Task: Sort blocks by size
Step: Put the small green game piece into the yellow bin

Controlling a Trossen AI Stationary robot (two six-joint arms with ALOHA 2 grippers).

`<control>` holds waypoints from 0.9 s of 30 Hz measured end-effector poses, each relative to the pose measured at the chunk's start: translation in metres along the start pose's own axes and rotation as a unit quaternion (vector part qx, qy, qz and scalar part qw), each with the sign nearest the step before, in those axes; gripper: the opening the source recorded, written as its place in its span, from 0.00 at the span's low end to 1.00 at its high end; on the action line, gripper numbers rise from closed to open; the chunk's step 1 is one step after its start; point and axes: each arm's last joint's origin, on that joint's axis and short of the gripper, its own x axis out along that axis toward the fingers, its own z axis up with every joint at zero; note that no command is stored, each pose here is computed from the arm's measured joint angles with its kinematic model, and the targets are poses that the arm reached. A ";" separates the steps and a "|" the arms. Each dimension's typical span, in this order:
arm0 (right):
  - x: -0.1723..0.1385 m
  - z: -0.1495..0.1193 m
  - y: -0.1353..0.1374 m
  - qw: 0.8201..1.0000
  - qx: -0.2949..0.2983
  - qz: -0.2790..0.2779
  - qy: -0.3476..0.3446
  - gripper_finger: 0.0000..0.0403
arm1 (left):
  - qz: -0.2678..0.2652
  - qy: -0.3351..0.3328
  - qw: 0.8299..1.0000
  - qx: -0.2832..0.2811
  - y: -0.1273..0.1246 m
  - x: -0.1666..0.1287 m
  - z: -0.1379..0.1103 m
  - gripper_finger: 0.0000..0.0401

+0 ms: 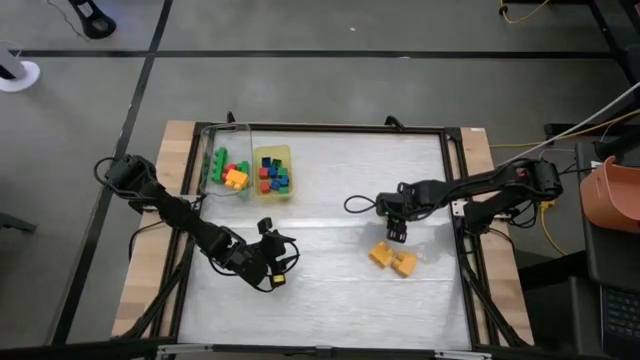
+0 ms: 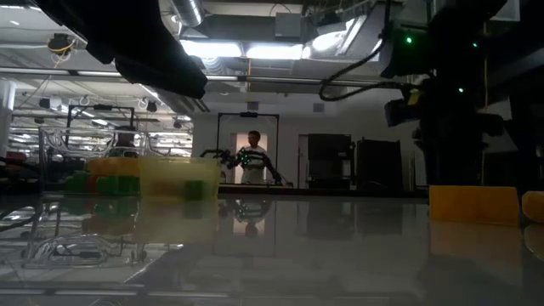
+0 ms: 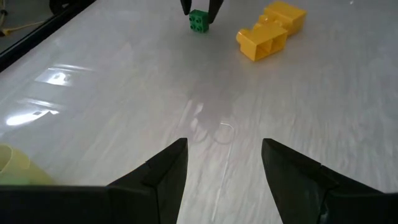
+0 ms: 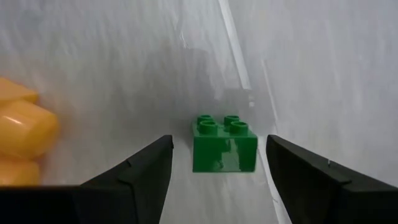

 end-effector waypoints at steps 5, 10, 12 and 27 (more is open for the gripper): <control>0.010 -0.003 0.000 1.000 0.005 0.006 -0.022 0.64 | 0.000 0.000 1.000 0.000 0.000 0.000 0.000 0.48; 0.013 -0.004 0.000 1.000 0.006 0.007 -0.029 0.64 | 0.000 0.000 1.000 0.000 0.000 0.000 0.000 0.48; 0.014 -0.007 0.000 1.000 0.006 0.005 -0.022 0.63 | 0.000 0.000 1.000 0.000 0.000 0.000 0.000 0.48; 0.018 -0.005 0.001 0.999 0.011 0.024 -0.045 0.35 | 0.000 0.000 1.000 0.000 0.000 0.000 0.000 0.48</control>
